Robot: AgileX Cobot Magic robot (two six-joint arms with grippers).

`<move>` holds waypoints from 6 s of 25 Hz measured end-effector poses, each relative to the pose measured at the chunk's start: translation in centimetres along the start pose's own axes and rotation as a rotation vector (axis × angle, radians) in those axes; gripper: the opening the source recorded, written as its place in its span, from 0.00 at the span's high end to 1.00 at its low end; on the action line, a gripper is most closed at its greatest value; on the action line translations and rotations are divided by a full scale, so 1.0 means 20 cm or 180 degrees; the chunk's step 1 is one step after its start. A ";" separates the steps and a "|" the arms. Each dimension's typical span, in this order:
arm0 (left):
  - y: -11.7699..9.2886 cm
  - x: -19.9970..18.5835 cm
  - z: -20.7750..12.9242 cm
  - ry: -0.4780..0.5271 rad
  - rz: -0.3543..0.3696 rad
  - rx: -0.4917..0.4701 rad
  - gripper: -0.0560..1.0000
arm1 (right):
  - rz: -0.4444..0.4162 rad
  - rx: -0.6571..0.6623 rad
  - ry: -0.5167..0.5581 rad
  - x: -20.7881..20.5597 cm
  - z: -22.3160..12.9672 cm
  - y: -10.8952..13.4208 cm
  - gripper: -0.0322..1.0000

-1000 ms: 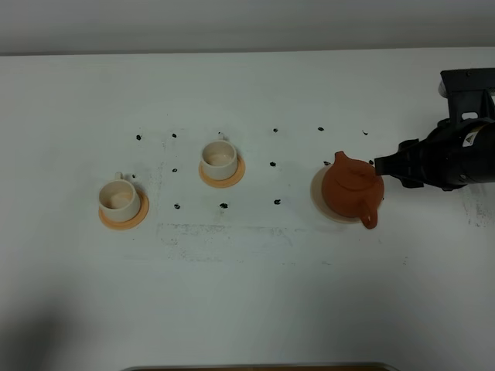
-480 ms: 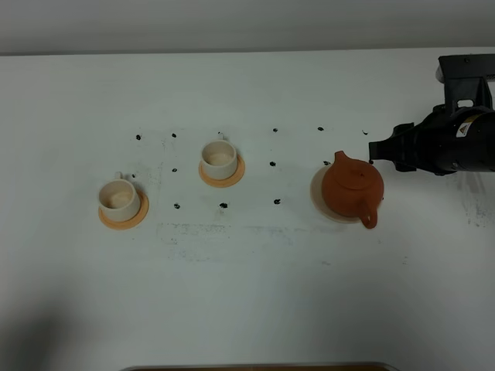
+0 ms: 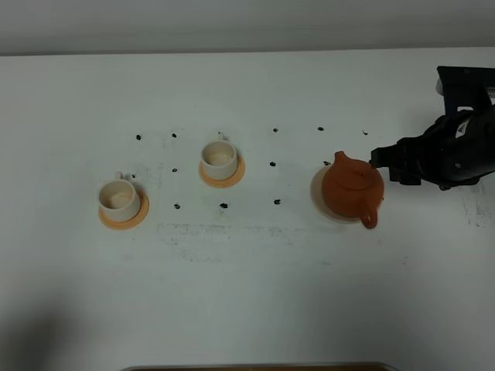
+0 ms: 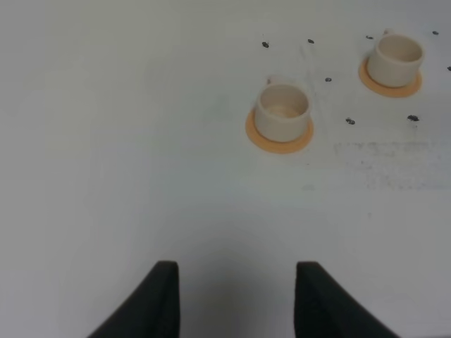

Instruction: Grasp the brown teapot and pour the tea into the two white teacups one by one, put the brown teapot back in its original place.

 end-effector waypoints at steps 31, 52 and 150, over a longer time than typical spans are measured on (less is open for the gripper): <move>0.00 0.00 0.00 0.0000 0.0000 0.0000 0.56 | -0.0396 -0.0723 0.0742 0.17 0.01 0.24 0.50; 0.00 0.00 0.00 0.0000 0.0000 0.0000 0.56 | -0.0601 -0.0726 0.1077 0.29 0.02 0.21 0.50; 0.00 0.00 0.00 0.0000 0.0000 0.0000 0.56 | -0.0006 -0.1021 0.1332 0.35 0.04 0.16 0.50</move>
Point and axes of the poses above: a point on each arm's last joint axis where the gripper is mounted, x pointing out along that axis toward the gripper, y along the wrist's bending axis when the last joint is at zero, z = x × y, the point moved 2 cm from there along x, pointing out along that axis toward the gripper, and after that the axes turned 7 degrees about x, right-handed, at the moved point
